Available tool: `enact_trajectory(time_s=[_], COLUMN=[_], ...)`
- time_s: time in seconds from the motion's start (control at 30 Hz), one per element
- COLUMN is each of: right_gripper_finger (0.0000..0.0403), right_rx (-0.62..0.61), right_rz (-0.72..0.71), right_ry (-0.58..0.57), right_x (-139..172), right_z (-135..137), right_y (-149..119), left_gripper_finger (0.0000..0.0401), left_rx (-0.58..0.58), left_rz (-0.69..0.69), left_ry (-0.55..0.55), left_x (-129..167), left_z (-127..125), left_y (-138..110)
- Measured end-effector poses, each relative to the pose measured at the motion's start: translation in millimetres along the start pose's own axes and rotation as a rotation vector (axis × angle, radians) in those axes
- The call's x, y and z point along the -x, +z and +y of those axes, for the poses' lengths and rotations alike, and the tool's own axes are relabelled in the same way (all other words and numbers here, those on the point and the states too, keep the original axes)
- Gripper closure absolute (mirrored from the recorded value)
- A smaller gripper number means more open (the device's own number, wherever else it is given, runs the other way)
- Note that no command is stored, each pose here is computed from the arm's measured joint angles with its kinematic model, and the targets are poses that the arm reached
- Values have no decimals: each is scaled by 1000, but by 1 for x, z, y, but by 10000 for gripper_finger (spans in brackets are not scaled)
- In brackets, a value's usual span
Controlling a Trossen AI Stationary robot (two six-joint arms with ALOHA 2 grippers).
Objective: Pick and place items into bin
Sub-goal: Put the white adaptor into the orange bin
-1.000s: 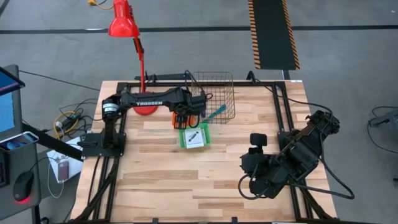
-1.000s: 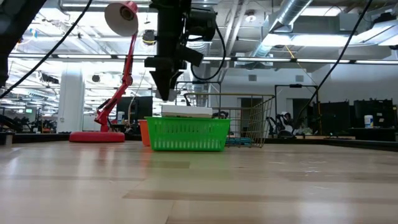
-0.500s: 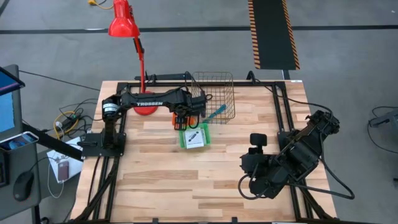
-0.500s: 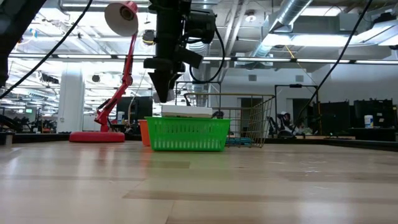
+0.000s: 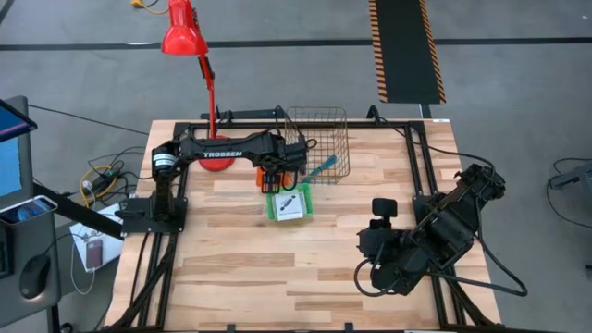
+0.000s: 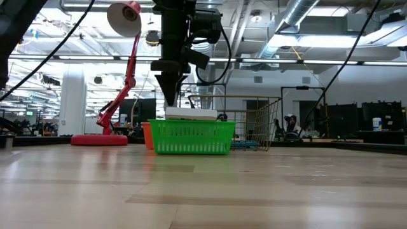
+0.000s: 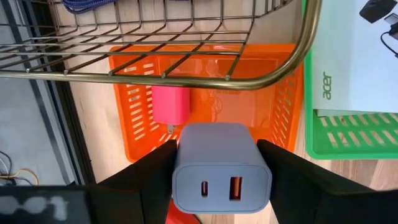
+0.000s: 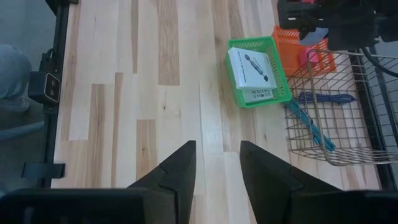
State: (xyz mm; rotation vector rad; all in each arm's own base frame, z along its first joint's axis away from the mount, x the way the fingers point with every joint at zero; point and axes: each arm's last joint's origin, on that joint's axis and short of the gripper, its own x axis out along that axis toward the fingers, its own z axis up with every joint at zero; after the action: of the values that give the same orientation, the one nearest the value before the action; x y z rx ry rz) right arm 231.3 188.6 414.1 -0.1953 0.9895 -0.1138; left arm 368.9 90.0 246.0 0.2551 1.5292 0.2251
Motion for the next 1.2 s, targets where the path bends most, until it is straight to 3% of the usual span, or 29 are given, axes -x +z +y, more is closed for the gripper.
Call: enact_trajectory(time_s=[0.3, 0.53, 1.2], right_gripper_finger=[284, 284, 284], right_rx=[0, 0, -1], right_rz=[0, 0, 0], right_ry=[0, 0, 0], right_x=[0, 0, 0], right_z=[0, 0, 0], right_y=[0, 0, 0], left_gripper_finger=[191, 191, 183], left_rx=[2, -15, -7], left_rz=[-9, -33, -17], left_ry=[-4, -96, -62], left_x=[0, 0, -2], left_z=[0, -2, 5], left_y=[1, 1, -1])
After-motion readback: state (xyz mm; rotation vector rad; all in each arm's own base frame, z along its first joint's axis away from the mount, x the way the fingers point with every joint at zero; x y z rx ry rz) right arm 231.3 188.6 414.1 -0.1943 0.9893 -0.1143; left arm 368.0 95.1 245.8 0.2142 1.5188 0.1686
